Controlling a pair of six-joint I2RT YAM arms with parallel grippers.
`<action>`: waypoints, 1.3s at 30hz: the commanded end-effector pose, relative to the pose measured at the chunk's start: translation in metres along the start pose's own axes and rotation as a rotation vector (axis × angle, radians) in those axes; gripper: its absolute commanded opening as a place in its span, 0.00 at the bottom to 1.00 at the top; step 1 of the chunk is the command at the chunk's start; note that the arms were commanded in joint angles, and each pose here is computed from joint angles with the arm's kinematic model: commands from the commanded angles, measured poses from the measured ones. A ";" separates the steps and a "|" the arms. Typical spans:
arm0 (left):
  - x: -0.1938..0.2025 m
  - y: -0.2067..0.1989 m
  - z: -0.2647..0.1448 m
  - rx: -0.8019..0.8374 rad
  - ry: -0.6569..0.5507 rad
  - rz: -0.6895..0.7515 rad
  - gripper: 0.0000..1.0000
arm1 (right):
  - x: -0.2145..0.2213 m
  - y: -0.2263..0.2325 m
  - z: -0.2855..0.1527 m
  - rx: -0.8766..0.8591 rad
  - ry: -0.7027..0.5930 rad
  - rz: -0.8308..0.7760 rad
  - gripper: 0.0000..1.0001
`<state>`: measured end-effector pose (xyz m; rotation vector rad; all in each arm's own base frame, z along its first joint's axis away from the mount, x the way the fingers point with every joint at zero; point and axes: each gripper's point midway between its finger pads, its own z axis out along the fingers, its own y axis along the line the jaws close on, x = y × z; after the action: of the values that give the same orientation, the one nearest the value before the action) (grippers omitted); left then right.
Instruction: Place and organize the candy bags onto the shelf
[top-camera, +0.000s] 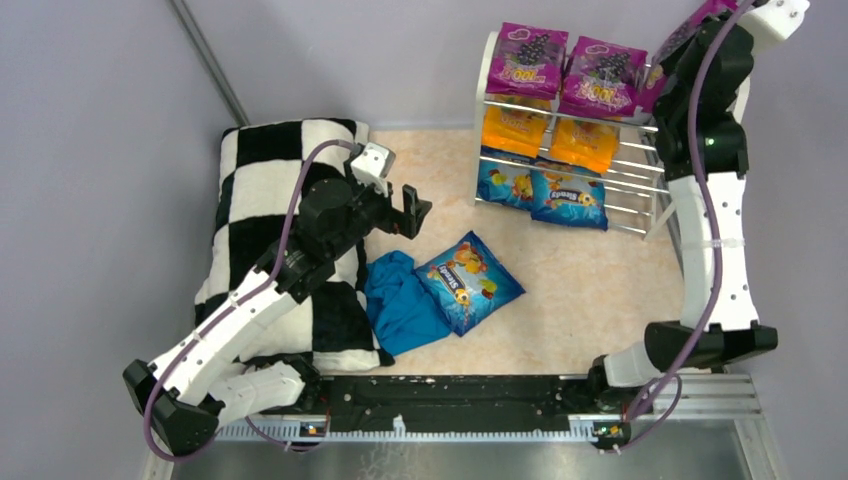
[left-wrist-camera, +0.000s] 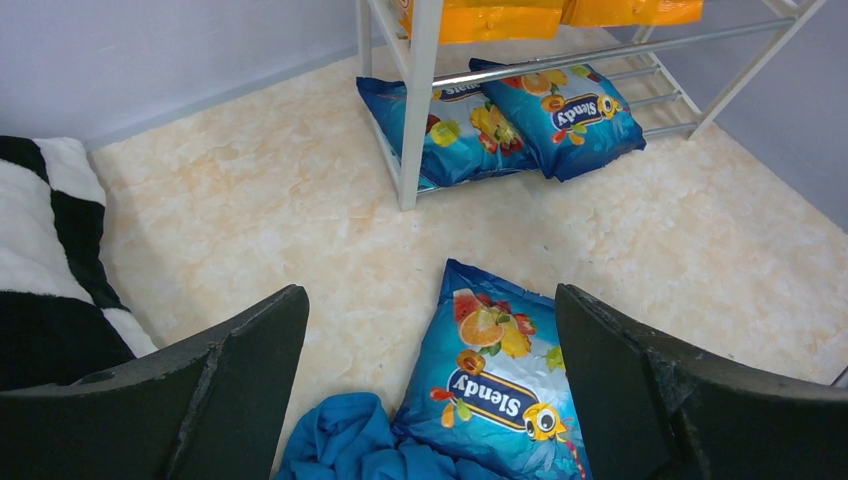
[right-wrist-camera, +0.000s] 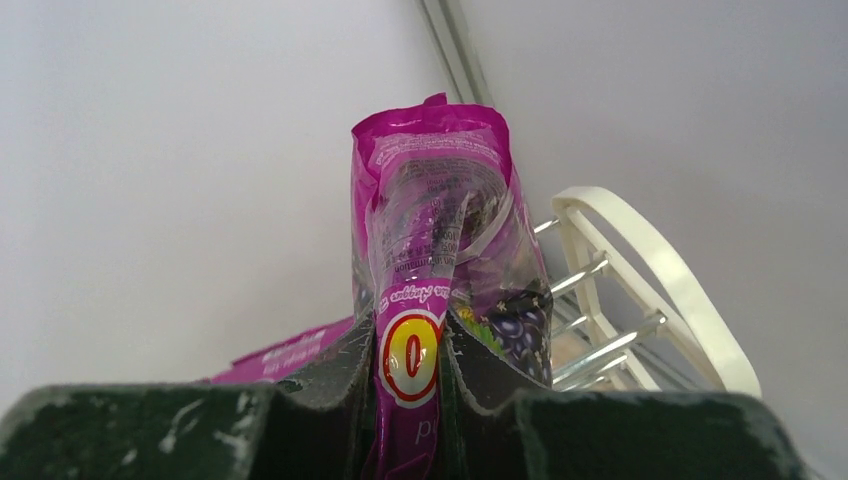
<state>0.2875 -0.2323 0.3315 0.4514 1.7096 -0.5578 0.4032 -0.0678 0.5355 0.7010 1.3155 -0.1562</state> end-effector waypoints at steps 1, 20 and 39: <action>-0.010 0.006 0.002 -0.023 -0.047 0.011 0.99 | -0.070 -0.002 0.010 -0.092 -0.125 0.321 0.00; 0.002 0.004 0.012 -0.013 -0.012 -0.002 0.99 | 0.019 -0.015 0.063 -0.295 0.167 0.788 0.00; 0.000 0.005 0.010 0.000 -0.025 -0.023 0.99 | 0.050 -0.040 0.040 -0.172 0.242 0.753 0.46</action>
<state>0.2969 -0.2334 0.3154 0.4450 1.7501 -0.5483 0.4598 -0.1192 0.4388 1.1654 1.1808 0.7251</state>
